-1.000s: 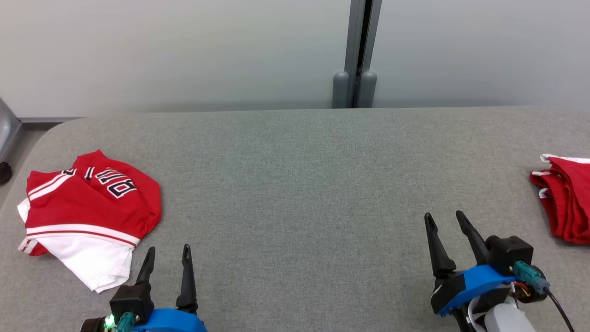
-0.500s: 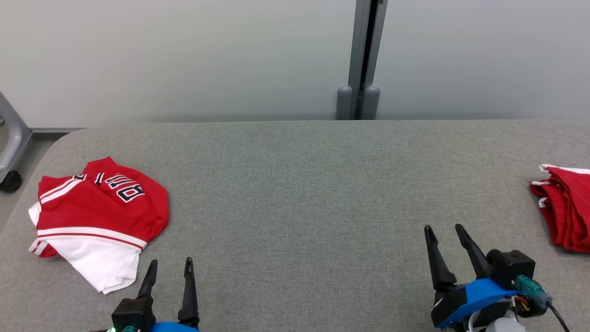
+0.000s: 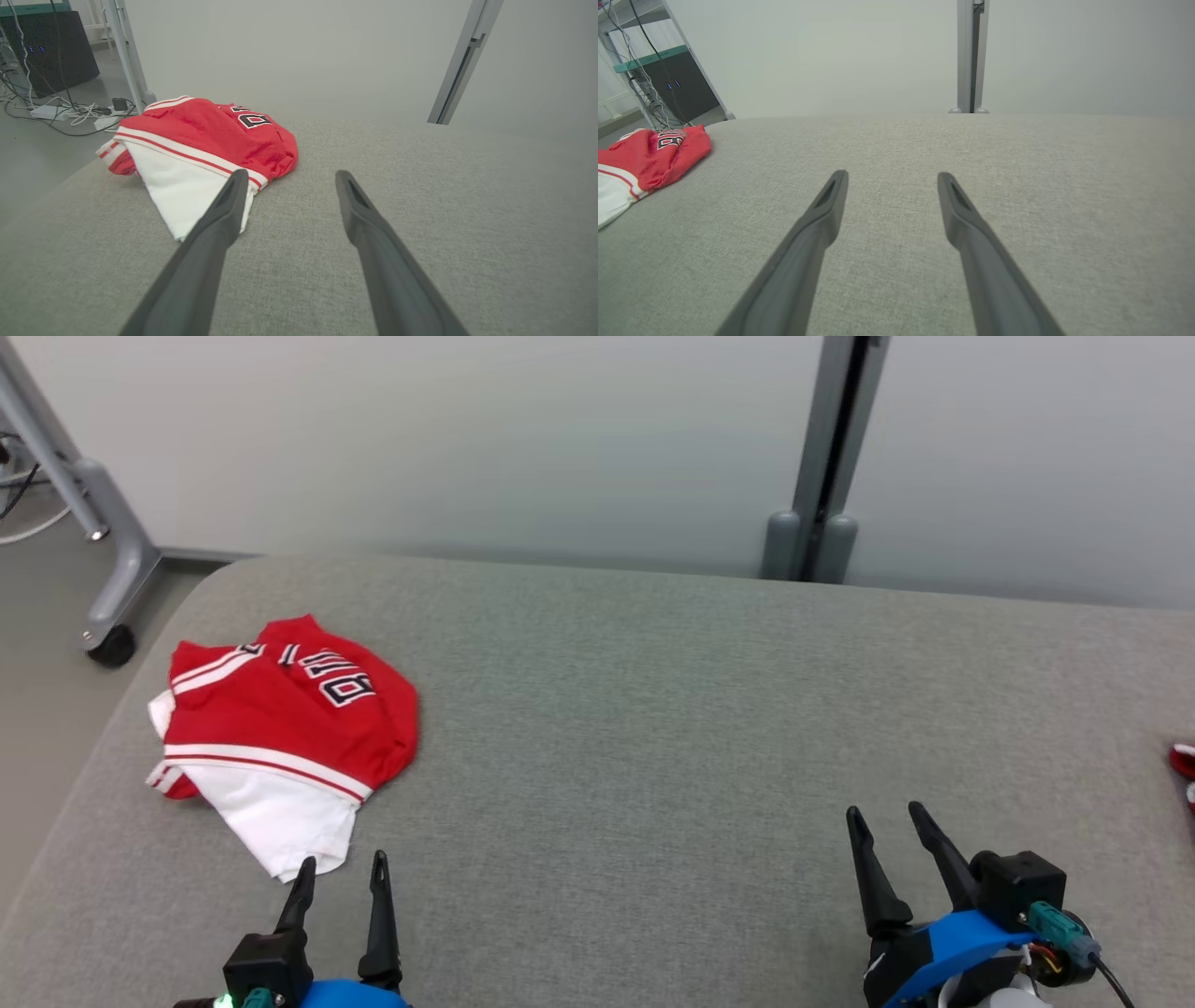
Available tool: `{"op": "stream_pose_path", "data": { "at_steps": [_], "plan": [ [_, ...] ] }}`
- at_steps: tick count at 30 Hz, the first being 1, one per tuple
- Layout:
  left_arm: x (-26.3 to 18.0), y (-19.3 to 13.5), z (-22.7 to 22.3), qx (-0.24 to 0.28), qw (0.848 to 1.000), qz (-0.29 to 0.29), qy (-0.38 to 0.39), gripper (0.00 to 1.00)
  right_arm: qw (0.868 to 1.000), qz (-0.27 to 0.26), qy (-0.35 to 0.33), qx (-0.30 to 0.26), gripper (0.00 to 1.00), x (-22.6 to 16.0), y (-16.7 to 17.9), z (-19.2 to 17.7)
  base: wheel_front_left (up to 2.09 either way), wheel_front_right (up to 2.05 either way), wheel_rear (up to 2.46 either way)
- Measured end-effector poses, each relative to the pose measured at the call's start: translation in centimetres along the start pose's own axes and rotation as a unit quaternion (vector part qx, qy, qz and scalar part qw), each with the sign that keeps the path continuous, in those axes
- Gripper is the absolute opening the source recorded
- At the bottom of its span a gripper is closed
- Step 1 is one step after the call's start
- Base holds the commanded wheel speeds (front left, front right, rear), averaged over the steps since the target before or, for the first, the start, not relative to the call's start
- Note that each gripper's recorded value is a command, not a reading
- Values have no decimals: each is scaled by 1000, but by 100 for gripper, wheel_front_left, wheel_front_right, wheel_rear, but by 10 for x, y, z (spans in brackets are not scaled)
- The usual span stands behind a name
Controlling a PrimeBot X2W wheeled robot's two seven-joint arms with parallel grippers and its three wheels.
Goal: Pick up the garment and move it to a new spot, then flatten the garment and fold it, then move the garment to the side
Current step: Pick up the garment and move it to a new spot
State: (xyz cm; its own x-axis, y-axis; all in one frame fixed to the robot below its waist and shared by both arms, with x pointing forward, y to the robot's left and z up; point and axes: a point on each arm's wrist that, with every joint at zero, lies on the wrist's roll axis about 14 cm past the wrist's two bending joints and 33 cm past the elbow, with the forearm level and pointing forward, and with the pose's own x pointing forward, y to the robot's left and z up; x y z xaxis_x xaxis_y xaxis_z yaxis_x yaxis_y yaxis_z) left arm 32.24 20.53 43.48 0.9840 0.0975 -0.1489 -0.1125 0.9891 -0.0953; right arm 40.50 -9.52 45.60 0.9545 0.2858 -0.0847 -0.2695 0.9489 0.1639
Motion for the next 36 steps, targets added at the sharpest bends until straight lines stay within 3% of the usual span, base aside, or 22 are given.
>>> {"op": "stream_pose_path", "data": {
  "at_steps": [8, 19, 27, 36],
  "plan": [
    [-33, 57, -8, -14, 995, 100, 6, 100, 996, 87, 24, -6, 100, 24, 58, -15, 0, 0, 0],
    [-83, 114, -24, -28, 975, 217, 27, 100, 978, 197, 61, -13, 100, 35, 131, -42, 0, 0, 0],
    [-84, 124, -24, -34, 971, 235, 30, 100, 976, 204, 72, -17, 100, 40, 134, -52, 0, 0, 0],
    [-31, 134, -9, -35, 976, 213, 23, 100, 979, 194, 64, -22, 100, 58, 121, -55, 0, 0, 0]
  ]
}}
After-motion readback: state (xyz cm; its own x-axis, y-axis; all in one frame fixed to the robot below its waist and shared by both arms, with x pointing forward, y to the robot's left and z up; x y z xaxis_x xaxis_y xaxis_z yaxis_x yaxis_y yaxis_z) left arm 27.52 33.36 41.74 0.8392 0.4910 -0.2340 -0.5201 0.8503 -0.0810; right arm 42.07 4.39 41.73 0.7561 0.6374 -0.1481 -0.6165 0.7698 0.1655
